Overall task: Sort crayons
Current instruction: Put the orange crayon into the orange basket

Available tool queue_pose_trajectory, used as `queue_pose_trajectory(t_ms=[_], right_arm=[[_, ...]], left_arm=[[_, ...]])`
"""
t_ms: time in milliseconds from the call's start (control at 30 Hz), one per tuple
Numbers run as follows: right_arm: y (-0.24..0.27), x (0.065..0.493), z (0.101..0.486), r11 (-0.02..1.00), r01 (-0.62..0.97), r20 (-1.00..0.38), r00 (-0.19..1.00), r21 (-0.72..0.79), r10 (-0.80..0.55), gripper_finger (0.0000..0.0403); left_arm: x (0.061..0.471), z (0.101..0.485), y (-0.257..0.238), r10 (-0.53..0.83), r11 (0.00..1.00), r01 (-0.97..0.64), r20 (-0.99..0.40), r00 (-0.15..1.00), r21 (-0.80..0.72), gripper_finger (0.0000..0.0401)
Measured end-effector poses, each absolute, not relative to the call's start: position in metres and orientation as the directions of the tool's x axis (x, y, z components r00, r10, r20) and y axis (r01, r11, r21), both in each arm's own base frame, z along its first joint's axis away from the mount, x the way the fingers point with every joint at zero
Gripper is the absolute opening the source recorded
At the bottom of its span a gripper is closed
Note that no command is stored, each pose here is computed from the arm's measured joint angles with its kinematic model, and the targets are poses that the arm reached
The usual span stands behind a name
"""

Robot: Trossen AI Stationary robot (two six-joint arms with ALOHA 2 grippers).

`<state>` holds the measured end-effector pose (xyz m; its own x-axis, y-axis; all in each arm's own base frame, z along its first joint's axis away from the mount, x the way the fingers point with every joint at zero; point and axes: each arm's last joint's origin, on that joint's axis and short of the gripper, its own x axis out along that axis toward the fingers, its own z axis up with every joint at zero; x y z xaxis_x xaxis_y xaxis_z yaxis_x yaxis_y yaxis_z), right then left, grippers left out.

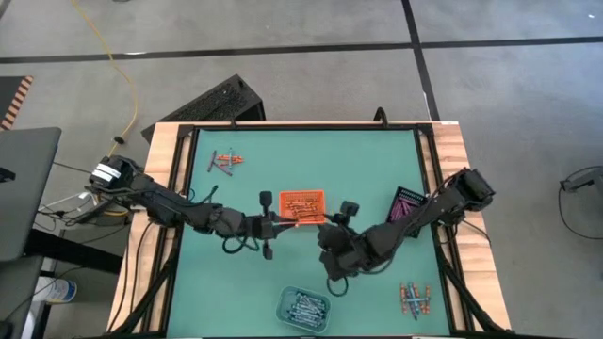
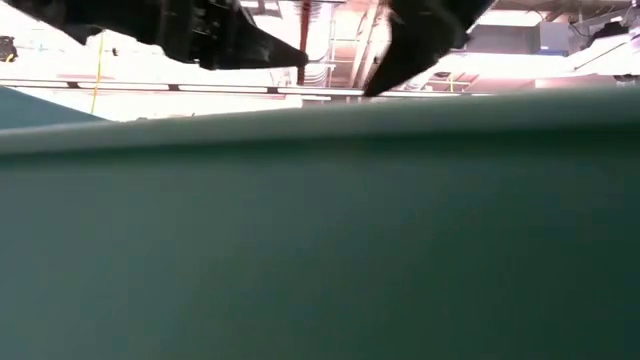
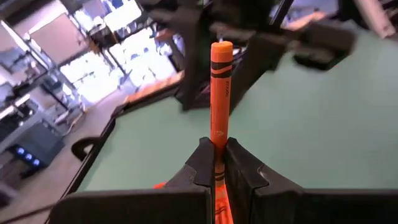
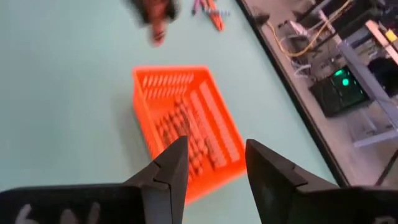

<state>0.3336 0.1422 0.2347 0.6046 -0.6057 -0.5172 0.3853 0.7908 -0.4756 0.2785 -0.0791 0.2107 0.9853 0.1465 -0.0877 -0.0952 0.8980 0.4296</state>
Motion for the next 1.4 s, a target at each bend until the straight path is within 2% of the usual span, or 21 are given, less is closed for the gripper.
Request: queue_pose_trajectory(t_ms=[267, 433, 600, 767, 1000, 1267, 1400], right_arm=[[0.173, 0.296, 0.227, 0.804, 0.373, -0.576, 0.562, -0.463, -0.593, 0.0152], [0.199, 0.271, 0.225, 0.847, 0.323, -0.633, 0.564, -0.423, -0.531, 0.0145], [0.22, 0.248, 0.223, 0.882, 0.295, -0.68, 0.563, -0.367, -0.471, 0.0138], [0.235, 0.227, 0.222, 0.897, 0.293, -0.702, 0.559, -0.331, -0.442, 0.0133], [0.245, 0.204, 0.221, 0.899, 0.316, -0.74, 0.517, -0.303, -0.431, 0.0132], [0.248, 0.193, 0.229, 0.89, 0.354, -0.778, 0.456, -0.288, -0.433, 0.0132], [0.25, 0.189, 0.235, 0.89, 0.358, -0.787, 0.443, -0.284, -0.429, 0.0132]], left_arm=[[0.302, 0.224, -0.051, 0.208, 0.902, -0.073, -0.279, 0.937, 0.426, 0.0], [0.311, 0.232, -0.024, 0.188, 0.935, -0.042, -0.391, 0.901, 0.353, 0.0], [0.313, 0.235, -0.004, 0.102, 0.972, -0.001, -0.422, 0.901, 0.233, 0.0], [0.313, 0.234, 0.008, 0.072, 0.984, 0.005, -0.428, 0.901, 0.176, 0.0], [0.319, 0.216, 0.015, 0.084, 0.986, 0.001, -0.498, 0.863, 0.168, 0.0], [0.344, 0.205, 0.019, 0.106, 0.983, 0.003, -0.588, 0.802, 0.182, 0.0001], [0.358, 0.199, 0.022, 0.084, 0.987, 0.034, -0.683, 0.726, 0.158, 0.0003]])
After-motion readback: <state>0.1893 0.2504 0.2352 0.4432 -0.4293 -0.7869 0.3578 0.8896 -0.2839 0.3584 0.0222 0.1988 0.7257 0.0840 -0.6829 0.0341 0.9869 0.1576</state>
